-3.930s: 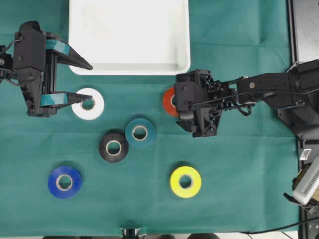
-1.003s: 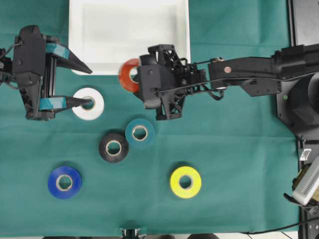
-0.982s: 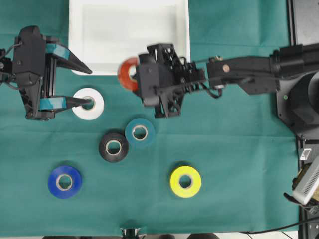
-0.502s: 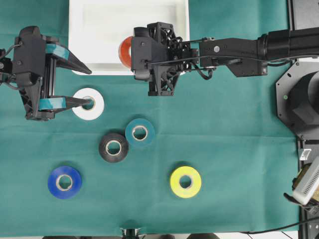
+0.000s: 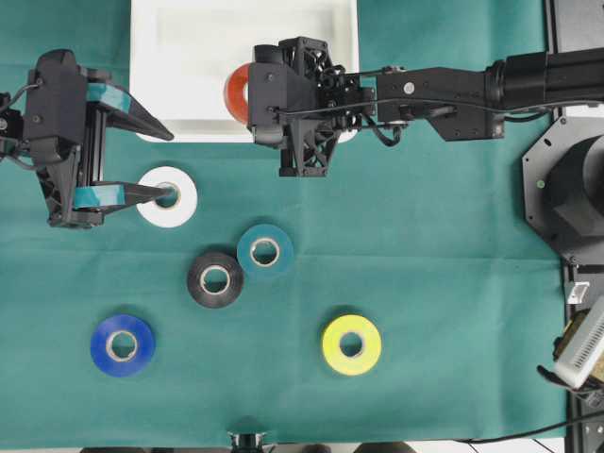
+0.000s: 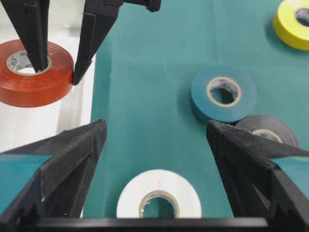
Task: Put the tape alternately from left to right into the white case.
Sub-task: 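Carry the red-orange roll left into the white tray and release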
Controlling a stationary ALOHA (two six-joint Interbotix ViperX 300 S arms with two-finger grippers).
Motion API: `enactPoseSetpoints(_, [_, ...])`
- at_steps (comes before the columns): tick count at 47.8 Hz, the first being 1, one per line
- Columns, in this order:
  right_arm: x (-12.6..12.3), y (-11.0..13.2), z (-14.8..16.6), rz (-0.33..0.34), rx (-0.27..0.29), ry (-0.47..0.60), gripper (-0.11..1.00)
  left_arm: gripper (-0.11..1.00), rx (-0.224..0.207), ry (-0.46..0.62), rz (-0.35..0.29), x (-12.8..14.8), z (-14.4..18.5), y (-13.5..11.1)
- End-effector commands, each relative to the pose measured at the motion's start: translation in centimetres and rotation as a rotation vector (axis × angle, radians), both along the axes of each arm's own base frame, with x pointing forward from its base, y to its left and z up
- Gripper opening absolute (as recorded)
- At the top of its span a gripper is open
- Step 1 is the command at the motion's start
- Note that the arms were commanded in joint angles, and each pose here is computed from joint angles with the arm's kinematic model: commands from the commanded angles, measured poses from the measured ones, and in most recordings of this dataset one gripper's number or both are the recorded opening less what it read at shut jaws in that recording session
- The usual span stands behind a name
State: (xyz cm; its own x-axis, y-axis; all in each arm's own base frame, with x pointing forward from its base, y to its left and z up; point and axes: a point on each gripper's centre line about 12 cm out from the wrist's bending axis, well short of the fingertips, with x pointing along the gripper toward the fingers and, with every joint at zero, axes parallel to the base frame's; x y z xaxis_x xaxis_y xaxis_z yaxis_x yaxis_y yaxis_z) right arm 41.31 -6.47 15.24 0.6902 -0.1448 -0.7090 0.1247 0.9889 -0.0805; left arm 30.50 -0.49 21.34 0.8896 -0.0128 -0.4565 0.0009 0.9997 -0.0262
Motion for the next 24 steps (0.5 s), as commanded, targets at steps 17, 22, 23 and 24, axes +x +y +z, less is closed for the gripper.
enactPoseSetpoints(17, [0.60,0.01,1.44,0.006,-0.007,-0.046,0.02,0.93,0.000,-0.023,-0.001,0.18,0.67,-0.05])
enactPoseSetpoints(22, [0.58,-0.06,1.36,0.004,-0.007,-0.043,0.02,0.93,-0.002,-0.021,0.000,0.20,0.62,-0.05])
enactPoseSetpoints(23, [0.58,-0.05,1.42,0.003,-0.006,-0.045,0.02,0.93,0.000,-0.021,-0.001,0.20,0.62,-0.05])
enactPoseSetpoints(24, [0.58,-0.05,1.42,0.003,-0.006,-0.045,0.02,0.93,0.000,-0.021,-0.003,0.19,0.62,-0.09])
